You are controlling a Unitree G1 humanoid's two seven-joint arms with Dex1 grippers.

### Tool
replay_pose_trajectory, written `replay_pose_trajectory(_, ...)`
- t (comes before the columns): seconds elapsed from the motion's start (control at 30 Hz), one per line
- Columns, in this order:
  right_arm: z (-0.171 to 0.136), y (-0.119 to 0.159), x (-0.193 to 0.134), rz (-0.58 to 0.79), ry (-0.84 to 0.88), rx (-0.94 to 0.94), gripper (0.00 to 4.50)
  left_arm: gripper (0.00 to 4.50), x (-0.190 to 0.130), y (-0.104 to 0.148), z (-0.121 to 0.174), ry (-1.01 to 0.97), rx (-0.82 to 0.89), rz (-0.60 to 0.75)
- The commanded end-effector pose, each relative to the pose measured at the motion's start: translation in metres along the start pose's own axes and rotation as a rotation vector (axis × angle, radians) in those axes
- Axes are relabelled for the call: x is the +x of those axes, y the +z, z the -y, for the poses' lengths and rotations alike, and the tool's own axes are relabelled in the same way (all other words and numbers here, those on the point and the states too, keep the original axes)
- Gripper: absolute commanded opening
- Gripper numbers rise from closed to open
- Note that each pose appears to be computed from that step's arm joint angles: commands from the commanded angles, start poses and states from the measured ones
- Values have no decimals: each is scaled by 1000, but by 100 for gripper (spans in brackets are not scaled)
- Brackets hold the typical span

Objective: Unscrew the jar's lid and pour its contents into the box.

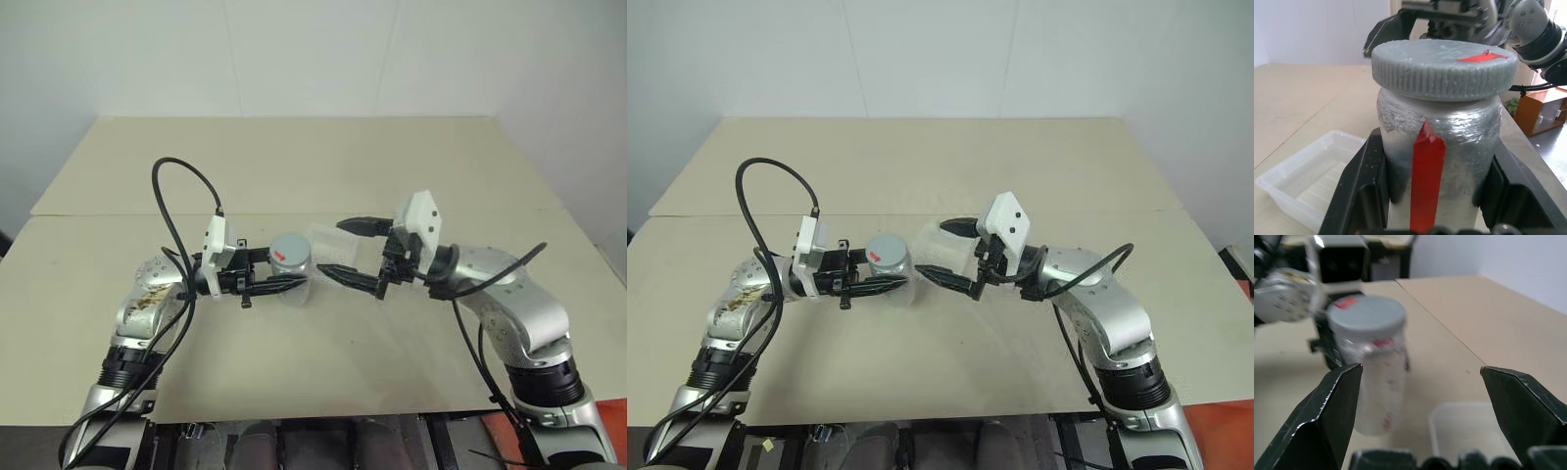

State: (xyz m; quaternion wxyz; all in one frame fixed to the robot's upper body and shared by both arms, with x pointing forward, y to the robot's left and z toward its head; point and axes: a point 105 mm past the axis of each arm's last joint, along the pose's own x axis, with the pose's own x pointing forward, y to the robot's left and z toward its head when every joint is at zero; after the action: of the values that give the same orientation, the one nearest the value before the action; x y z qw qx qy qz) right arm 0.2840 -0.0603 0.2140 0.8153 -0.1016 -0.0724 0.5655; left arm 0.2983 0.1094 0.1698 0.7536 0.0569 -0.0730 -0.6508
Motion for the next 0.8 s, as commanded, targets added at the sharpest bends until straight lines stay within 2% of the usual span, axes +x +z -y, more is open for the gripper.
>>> replay_pose_trajectory(0.03, -6, 16, 5, 60, 22, -32, 448, 194, 4, 8, -1, -17, 35, 19)
replay_pose_trajectory(0.43, -17, 27, 26, 111, 87, -40, 448, 194, 7, 7, 0, -33, 33, 23)
replay_pose_trajectory(0.8, -17, 25, 43, 95, 85, -50, 448, 194, 8, 6, 1, -38, 35, 20)
